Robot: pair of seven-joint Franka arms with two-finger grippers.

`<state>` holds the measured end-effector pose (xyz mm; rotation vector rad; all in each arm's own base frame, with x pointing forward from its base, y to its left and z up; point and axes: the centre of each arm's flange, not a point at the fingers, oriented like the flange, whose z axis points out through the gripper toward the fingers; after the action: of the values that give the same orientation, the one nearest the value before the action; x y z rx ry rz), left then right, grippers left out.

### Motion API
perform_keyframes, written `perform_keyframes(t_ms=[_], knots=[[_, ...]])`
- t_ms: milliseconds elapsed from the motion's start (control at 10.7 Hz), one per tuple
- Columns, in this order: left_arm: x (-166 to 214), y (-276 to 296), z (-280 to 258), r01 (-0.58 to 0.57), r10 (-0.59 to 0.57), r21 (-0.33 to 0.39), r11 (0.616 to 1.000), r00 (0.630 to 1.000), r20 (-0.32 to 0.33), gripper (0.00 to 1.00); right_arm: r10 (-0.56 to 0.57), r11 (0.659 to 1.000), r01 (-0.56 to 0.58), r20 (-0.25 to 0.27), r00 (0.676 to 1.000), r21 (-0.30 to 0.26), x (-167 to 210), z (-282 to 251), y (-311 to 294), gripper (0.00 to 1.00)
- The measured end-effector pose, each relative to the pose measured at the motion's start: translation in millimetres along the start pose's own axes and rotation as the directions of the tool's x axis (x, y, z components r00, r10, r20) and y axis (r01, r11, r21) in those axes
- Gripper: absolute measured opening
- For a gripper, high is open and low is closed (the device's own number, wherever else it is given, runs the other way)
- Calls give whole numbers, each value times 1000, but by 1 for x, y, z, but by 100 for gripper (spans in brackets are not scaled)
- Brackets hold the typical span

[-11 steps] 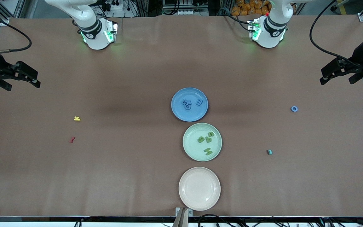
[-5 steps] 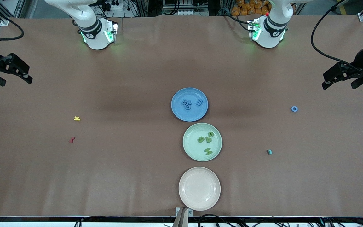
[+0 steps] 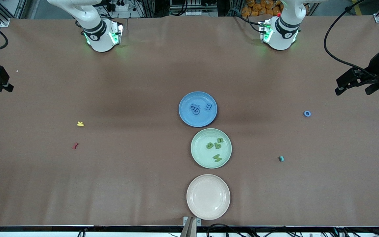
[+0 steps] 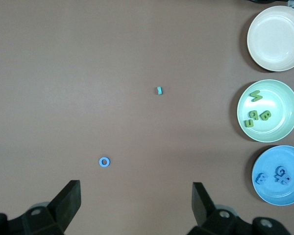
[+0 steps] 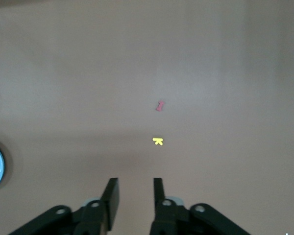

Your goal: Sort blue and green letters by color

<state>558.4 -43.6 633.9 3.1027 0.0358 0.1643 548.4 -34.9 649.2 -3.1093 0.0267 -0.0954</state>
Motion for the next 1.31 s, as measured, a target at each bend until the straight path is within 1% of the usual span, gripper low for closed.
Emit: perform_keyframes(t_ms=[93, 187, 373, 934, 1307], knots=[[0, 0, 0, -1, 1, 0, 1000, 1000, 0, 100, -1, 1000, 1, 24, 1000, 0, 4, 15, -1, 48], [0, 0, 0, -1, 1, 0, 1000, 1000, -1, 100, -7, 1000, 7, 34, 999, 0, 12, 30, -4, 61], [0, 0, 0, -1, 1, 0, 1000, 1000, -1, 100, -35, 999, 35, 31, 999, 0, 23, 45, -21, 89], [0, 0, 0, -1, 1, 0, 1000, 1000, -1, 100, -98, 995, 97, 22, 995, 34, 24, 46, -64, 93], [0, 0, 0, -4, 4, 1, 1000, 1000, -1, 100, -121, 992, 121, 22, 992, 38, 22, 46, -84, 96]])
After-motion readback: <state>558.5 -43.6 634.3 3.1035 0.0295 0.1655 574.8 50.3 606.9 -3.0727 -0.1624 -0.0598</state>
